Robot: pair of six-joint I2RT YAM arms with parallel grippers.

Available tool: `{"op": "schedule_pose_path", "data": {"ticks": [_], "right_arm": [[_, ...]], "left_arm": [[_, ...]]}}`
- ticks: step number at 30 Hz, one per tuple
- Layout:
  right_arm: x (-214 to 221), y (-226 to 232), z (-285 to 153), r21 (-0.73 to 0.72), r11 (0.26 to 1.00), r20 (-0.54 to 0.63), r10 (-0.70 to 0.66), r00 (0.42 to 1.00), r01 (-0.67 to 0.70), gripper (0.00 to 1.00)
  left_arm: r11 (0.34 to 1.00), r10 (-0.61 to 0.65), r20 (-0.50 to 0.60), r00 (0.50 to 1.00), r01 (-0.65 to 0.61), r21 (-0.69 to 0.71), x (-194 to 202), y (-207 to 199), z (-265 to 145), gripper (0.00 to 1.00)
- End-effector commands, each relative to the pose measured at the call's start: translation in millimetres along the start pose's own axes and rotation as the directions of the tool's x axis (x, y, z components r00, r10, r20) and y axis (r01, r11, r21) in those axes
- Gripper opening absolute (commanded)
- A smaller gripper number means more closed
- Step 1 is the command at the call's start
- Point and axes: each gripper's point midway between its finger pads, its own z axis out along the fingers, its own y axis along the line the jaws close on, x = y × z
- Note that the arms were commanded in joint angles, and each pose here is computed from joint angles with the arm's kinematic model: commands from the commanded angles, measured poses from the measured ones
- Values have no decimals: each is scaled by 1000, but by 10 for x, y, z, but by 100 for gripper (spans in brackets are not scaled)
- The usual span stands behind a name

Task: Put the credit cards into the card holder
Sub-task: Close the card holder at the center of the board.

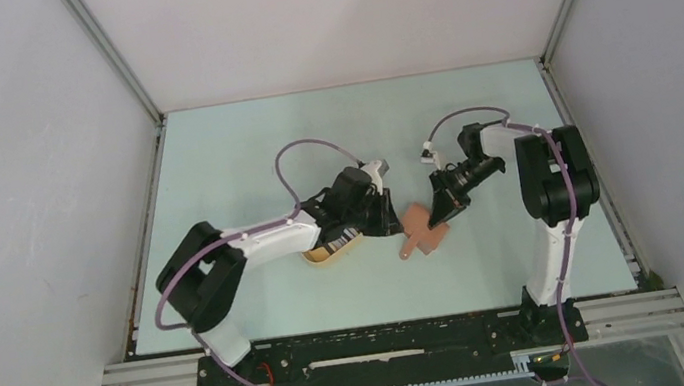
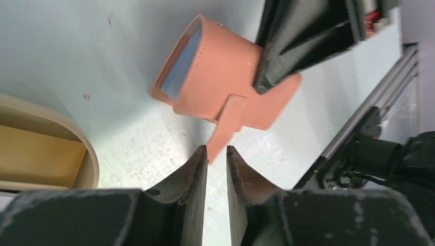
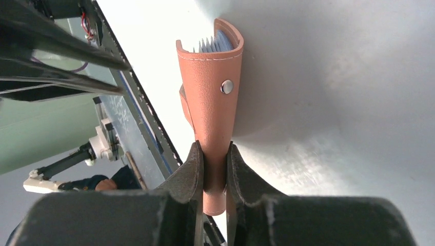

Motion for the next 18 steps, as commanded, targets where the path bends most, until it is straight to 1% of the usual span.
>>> {"op": "schedule_pose_path", "data": {"ticks": [1,3,5,7,9,11,13,14,15,16,18], "right_arm": [[-242,93,-346,67,990,121,-135,983,127,9],[-315,111,-539,153,972,152,-203,967,180,8],[-411,105,-775,264,937,165,-277,947,228,8],[-547,121,-1068,382,885,176,-353,919,266,7],[-703,158,-1364,509,806,159,-433,887,302,6],[-839,162,-1688,643,696,122,-504,855,319,6],[-938,101,-1961,767,553,53,-560,827,325,5],[-933,9,-2009,815,473,-10,-567,824,335,5],[-926,-101,-2060,863,370,-87,-561,823,343,5],[-932,-179,-2048,881,289,-158,-565,810,373,5],[-932,-327,-1905,897,176,-251,-551,796,405,5]], "left_arm": [[999,1,165,986,-7,36,-360,-144,-307,25],[1000,2,199,980,-7,28,-416,-132,-405,26],[1000,2,228,974,-7,21,-461,-112,-501,26],[1000,2,253,967,-5,11,-489,-78,-581,25],[1000,1,273,962,-1,-2,-499,-24,-648,26],[1000,-2,287,958,6,-11,-503,22,-701,26],[1000,-7,304,953,13,-18,-507,59,-748,26],[1000,-9,311,950,15,-18,-504,68,-771,26],[1000,-12,318,948,19,-19,-502,81,-786,26],[1000,-15,322,947,22,-20,-495,91,-794,26],[999,-19,326,945,28,-22,-485,114,-809,25]]}}
